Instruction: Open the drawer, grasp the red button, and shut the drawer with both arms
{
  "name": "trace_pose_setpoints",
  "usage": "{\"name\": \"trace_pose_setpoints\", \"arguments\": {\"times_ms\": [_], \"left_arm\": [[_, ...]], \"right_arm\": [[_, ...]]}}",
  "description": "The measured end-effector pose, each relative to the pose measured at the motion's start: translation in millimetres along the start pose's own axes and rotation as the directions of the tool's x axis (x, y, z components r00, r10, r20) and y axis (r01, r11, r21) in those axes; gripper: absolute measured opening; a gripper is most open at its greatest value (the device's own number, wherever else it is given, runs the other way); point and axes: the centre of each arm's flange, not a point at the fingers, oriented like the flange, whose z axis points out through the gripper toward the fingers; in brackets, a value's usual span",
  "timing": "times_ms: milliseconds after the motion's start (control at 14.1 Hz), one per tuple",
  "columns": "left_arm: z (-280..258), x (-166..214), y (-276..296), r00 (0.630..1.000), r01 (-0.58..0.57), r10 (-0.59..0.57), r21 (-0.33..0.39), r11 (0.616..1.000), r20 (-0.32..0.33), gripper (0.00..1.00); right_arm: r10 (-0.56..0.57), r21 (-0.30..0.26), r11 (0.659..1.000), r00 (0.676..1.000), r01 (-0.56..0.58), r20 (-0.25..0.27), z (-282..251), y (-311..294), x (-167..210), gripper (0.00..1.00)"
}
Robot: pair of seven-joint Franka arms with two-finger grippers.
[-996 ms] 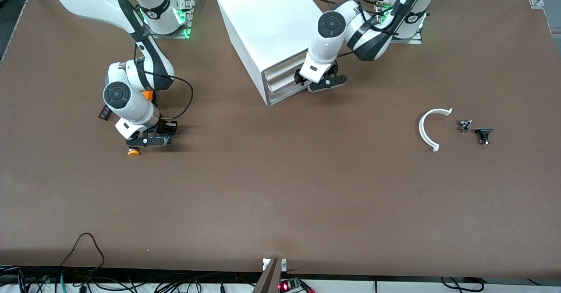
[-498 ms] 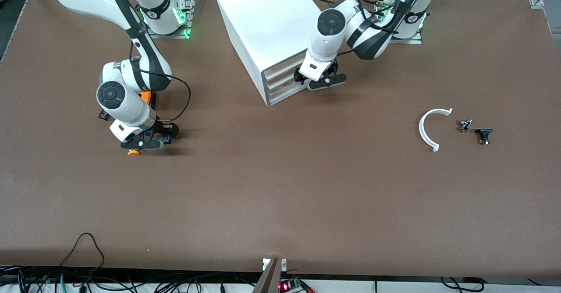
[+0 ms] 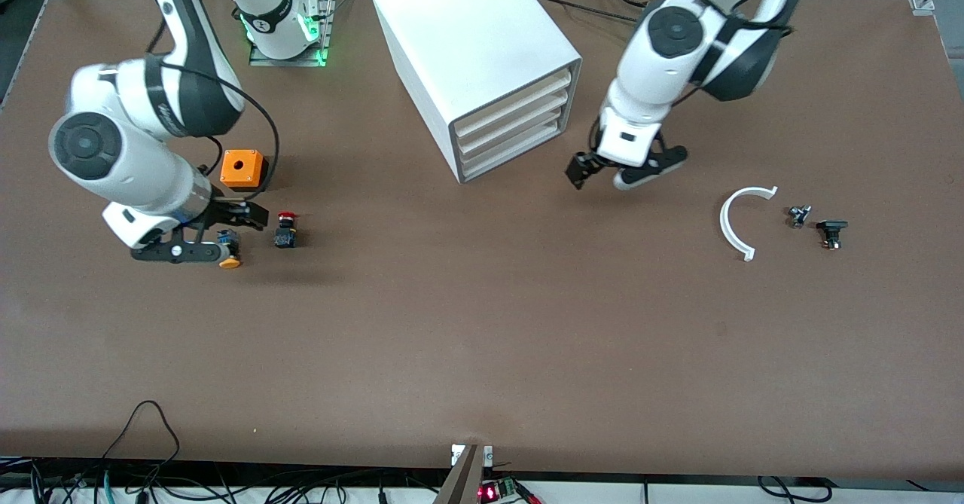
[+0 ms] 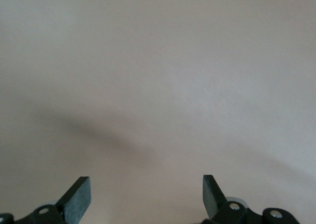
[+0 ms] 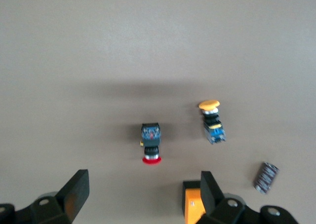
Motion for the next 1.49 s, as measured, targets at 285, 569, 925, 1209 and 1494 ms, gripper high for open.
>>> {"name": "trace_pose_setpoints", "arguments": {"times_ms": [285, 569, 925, 1209, 1494], "left_arm": [[-93.8, 75.8, -45.0, 0.99, -0.14, 0.137, 0.07, 0.988, 0.037, 1.0], [-191.6, 124.9, -112.7, 0.961, -0.276, 0.273, 0.072, 0.959, 0.041, 1.0], [-239.2, 154.3, -176.8, 0.934, -0.356, 0.354, 0.062, 0.932, 0.035, 1.0], [-247.6, 151.3, -173.8, 0.92, -0.392, 0.391, 0.061, 0.918, 0.035, 1.0], [-251.1, 150.3, -170.2, 0.914, -0.406, 0.405, 0.059, 0.912, 0.028, 1.0]], "right_arm": [[0.017, 0.008, 1.0, 0.999, -0.017, -0.033, -93.0, 8.2, 0.3, 1.0], [0.105, 0.019, 0.994, 0.993, -0.104, -0.046, -102.2, 77.9, 8.5, 1.0], [0.109, 0.008, 0.994, 0.994, -0.109, -0.012, -123.8, 152.1, -16.1, 1.0], [0.114, 0.013, 0.993, 0.993, -0.114, 0.007, -127.3, 167.9, -44.2, 1.0], [0.106, 0.024, 0.994, 0.994, -0.106, -0.011, -102.1, 168.1, -65.9, 1.0]]}}
